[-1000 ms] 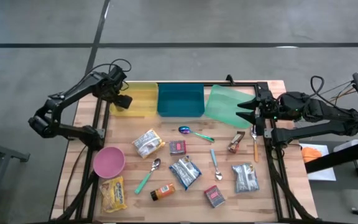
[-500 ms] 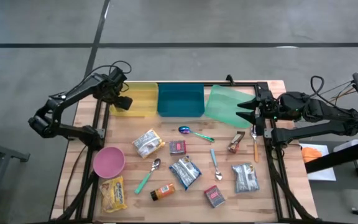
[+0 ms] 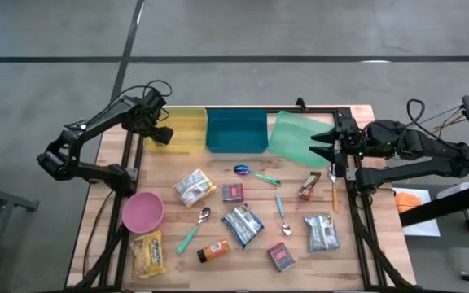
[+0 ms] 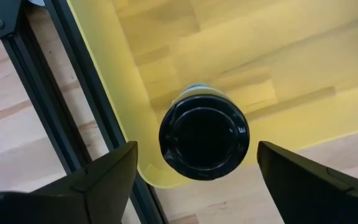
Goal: Pick & Place Food Item
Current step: Put the light blue noodle pack into the green bin
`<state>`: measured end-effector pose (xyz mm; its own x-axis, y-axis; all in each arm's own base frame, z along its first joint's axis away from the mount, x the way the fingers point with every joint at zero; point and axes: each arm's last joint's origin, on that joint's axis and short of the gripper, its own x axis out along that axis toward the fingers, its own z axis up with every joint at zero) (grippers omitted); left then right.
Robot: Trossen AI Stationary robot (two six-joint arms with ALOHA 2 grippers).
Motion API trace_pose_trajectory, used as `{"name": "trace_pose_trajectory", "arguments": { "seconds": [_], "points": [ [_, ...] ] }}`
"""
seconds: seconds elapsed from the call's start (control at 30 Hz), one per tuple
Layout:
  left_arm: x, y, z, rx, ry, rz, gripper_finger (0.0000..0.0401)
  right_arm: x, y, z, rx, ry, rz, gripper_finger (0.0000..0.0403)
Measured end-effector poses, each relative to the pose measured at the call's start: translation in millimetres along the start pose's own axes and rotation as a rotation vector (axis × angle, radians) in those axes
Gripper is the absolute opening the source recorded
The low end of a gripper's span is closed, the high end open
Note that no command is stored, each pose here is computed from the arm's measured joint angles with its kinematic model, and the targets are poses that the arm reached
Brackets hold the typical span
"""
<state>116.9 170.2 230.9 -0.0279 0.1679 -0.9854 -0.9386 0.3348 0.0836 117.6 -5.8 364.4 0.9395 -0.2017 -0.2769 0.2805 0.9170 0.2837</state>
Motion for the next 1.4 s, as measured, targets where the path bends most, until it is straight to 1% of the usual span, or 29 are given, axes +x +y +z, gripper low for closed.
{"name": "trace_pose_trajectory", "arguments": {
  "seconds": [0.17,0.27,0.33,0.47,0.53,0.63,0.7,0.77,0.87,1.0,1.03,1.1,1.2,1.27,1.4],
  "points": [
    [-3.6,0.2,0.7,0.001,0.002,-0.001,0.0342,0.0,0.0,0.0,-0.001,0.0,0.0,0.0197],
    [-12.1,-0.6,2.1,0.018,-0.009,-0.014,0.0343,0.3,-0.6,0.0,0.033,-0.004,-0.017,0.0197],
    [-22.0,-2.6,3.9,0.035,-0.035,-0.032,0.0343,0.2,-1.5,0.3,0.056,-0.014,-0.041,0.0197],
    [-49.5,-8.5,2.9,0.067,-0.129,-0.077,0.0343,2.0,-1.7,0.3,0.055,-0.015,-0.061,0.0197],
    [-64.6,-13.6,-0.3,0.073,-0.199,-0.126,0.0343,4.6,-1.6,-0.2,0.042,-0.007,-0.073,0.0197],
    [-81.4,-26.9,-8.3,0.077,-0.307,-0.269,0.0343,12.1,-1.0,-2.7,0.03,0.032,-0.086,0.0197],
    [-90.1,-39.3,-15.2,0.097,-0.365,-0.354,0.0343,16.1,-0.9,-5.6,0.017,0.091,-0.101,0.0197],
    [-96.4,-52.3,-21.8,0.125,-0.406,-0.412,0.0344,18.2,0.0,-4.8,0.006,0.153,-0.124,0.0197],
    [-101.6,-70.4,-30.9,0.174,-0.439,-0.456,0.0344,18.4,1.9,0.6,-0.032,0.231,-0.157,0.0197],
    [-104.8,-90.0,-39.0,0.229,-0.46,-0.5,0.0344,14.2,5.6,13.0,-0.072,0.28,-0.171,0.0197],
    [-104.3,-94.0,-40.4,0.235,-0.456,-0.506,0.0344,12.3,6.5,17.1,-0.058,0.28,-0.175,0.0197],
    [-103.9,-100.7,-42.5,0.251,-0.454,-0.519,0.0344,7.4,6.5,24.4,0.011,0.27,-0.198,0.0197],
    [-100.9,-109.8,-45.7,0.278,-0.434,-0.521,0.0344,-0.3,3.3,28.6,0.192,0.254,-0.294,0.0197],
    [-98.2,-115.8,-47.8,0.301,-0.412,-0.525,0.0344,-5.7,0.0,24.9,0.306,0.277,-0.371,0.0197],
    [-91.5,-124.5,-49.6,0.329,-0.378,-0.515,0.0344,-13.2,-6.3,11.2,0.461,0.386,-0.515,0.0197]
  ]
}}
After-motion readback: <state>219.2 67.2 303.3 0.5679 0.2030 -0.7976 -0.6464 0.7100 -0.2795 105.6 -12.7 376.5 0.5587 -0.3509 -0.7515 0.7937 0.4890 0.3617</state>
